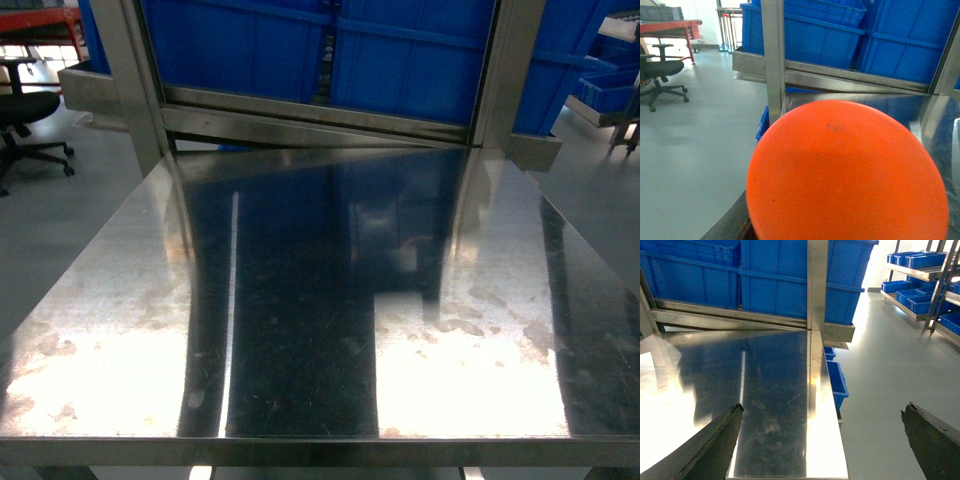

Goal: Pick capacitor and pack into box

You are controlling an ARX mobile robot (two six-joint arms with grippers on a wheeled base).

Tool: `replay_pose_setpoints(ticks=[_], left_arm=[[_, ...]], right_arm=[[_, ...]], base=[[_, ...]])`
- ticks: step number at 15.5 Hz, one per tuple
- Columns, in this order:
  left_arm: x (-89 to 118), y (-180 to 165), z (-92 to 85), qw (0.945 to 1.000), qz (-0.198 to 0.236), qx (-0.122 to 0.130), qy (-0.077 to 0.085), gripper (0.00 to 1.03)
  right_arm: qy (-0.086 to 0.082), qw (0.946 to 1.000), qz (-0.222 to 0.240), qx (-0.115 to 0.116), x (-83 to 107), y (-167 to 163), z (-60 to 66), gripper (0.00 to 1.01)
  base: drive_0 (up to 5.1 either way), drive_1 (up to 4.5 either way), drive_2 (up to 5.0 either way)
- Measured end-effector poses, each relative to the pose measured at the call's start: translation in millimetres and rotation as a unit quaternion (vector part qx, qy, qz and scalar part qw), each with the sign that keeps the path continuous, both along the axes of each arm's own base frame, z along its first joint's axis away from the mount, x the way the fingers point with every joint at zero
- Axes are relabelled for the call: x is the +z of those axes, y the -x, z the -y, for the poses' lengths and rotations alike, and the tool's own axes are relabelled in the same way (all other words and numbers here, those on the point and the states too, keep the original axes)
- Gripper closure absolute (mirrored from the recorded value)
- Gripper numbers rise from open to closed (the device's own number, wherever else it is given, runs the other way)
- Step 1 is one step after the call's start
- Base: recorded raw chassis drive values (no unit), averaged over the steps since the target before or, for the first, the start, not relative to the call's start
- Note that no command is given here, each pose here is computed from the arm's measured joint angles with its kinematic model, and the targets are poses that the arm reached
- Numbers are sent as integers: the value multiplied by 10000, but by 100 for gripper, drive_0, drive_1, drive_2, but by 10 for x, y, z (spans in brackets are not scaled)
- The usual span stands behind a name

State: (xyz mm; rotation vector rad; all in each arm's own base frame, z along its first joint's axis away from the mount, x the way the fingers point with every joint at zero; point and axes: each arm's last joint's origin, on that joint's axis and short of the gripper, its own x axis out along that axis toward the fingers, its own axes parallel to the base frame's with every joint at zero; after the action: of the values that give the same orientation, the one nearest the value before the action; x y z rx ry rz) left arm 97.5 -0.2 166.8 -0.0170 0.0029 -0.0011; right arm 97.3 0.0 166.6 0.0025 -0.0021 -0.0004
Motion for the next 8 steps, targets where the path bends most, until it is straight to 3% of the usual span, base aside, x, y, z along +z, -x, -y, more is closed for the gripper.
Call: replay_pose_setpoints(ticks=[8], left_arm=[[1,0,0,10000,8,-2,0,59]], right_arm=[[0,10000,8,0,1,0,0,3]], base=[[0,0,0]])
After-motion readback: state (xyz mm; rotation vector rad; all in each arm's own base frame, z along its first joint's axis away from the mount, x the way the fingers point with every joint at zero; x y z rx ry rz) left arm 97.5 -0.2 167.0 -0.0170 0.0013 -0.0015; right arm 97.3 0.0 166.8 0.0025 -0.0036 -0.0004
